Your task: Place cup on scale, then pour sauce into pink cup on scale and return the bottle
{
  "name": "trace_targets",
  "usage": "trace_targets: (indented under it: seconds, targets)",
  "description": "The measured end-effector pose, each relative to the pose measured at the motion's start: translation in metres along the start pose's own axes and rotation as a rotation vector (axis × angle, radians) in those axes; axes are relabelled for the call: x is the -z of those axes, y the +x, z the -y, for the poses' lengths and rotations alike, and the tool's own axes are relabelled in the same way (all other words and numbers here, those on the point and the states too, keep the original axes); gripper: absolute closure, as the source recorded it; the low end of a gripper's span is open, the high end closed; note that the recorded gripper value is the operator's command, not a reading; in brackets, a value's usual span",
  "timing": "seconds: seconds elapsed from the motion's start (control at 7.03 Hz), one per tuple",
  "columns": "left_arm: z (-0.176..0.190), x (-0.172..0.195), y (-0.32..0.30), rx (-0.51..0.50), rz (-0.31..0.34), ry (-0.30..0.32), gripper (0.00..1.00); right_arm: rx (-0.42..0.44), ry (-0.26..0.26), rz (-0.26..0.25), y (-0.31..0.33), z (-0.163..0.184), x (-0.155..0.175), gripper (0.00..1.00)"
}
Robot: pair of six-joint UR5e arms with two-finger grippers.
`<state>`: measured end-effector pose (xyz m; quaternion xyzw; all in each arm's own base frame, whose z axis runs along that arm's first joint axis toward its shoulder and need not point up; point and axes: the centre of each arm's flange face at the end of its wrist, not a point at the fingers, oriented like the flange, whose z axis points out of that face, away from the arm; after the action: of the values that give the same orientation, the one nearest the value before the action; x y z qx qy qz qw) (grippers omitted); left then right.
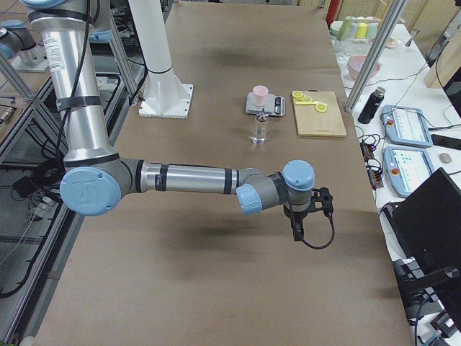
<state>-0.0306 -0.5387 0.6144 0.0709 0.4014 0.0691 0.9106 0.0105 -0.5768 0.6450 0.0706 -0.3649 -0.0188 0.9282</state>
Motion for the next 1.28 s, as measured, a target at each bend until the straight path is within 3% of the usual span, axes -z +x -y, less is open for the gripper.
trace_targets:
  seconds: [0.14,0.43,0.57,1.0,1.28]
  targets:
    - [0.000,0.001,-0.004,0.011,0.001,0.000,0.02,0.026,-0.051,-0.029,0.016,-0.010,-0.003,0.00]
    - [-0.001,0.000,-0.013,0.055,0.002,-0.003,0.02,0.093,-0.088,-0.121,0.035,-0.018,-0.005,0.00]
    - [-0.006,-0.005,-0.021,0.074,0.002,-0.014,0.02,0.101,-0.101,-0.139,0.036,-0.019,-0.006,0.00]
    - [-0.011,-0.013,-0.034,0.098,0.002,-0.023,0.02,0.097,-0.120,-0.139,0.039,-0.025,-0.009,0.00]
    - [-0.007,-0.004,-0.029,0.065,0.004,0.016,0.02,0.087,-0.132,-0.122,0.038,-0.027,-0.011,0.00]
